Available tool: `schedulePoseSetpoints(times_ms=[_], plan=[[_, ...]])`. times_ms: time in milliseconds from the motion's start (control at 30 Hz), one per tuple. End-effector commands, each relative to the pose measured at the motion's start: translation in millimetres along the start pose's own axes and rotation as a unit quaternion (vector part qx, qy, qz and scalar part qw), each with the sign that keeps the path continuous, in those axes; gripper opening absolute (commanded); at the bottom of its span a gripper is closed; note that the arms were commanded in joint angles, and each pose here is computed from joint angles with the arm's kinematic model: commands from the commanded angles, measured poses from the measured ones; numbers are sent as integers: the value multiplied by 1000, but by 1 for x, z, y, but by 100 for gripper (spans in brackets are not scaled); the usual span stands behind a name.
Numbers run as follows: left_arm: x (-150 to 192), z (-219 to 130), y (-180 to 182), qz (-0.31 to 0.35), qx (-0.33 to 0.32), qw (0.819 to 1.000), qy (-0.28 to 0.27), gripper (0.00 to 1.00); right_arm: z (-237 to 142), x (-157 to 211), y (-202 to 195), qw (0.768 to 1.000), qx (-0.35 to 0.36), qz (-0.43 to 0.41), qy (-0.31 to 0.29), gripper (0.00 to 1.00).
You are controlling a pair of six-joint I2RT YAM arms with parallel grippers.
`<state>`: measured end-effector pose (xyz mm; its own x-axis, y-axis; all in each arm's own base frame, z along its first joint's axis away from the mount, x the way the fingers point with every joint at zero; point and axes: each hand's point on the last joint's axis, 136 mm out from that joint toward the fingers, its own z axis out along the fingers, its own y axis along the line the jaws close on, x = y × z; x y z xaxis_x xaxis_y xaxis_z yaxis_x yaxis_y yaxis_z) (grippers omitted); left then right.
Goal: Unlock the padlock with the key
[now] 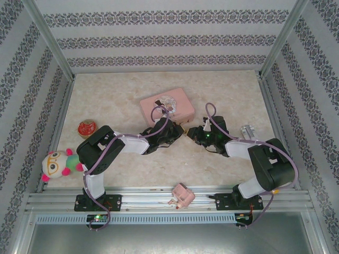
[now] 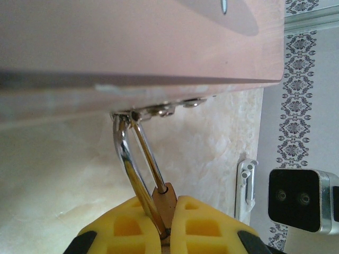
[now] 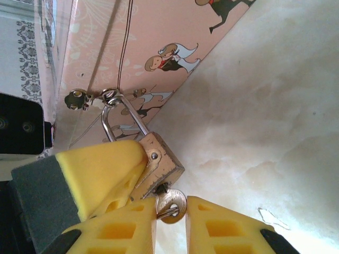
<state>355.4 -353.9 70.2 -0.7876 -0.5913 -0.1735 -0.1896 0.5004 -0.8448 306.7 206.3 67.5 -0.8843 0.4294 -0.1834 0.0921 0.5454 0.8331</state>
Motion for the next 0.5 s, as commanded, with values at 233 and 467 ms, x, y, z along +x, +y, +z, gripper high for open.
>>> schedulePoseSetpoints(times_ms=[233, 467], plan=[[39, 3, 27, -74, -31, 994, 75, 0, -10, 0, 16, 999, -39, -4, 3, 13], [44, 3, 25, -63, -32, 994, 87, 0, -5, -13, 29, 998, -53, -21, -7, 10]])
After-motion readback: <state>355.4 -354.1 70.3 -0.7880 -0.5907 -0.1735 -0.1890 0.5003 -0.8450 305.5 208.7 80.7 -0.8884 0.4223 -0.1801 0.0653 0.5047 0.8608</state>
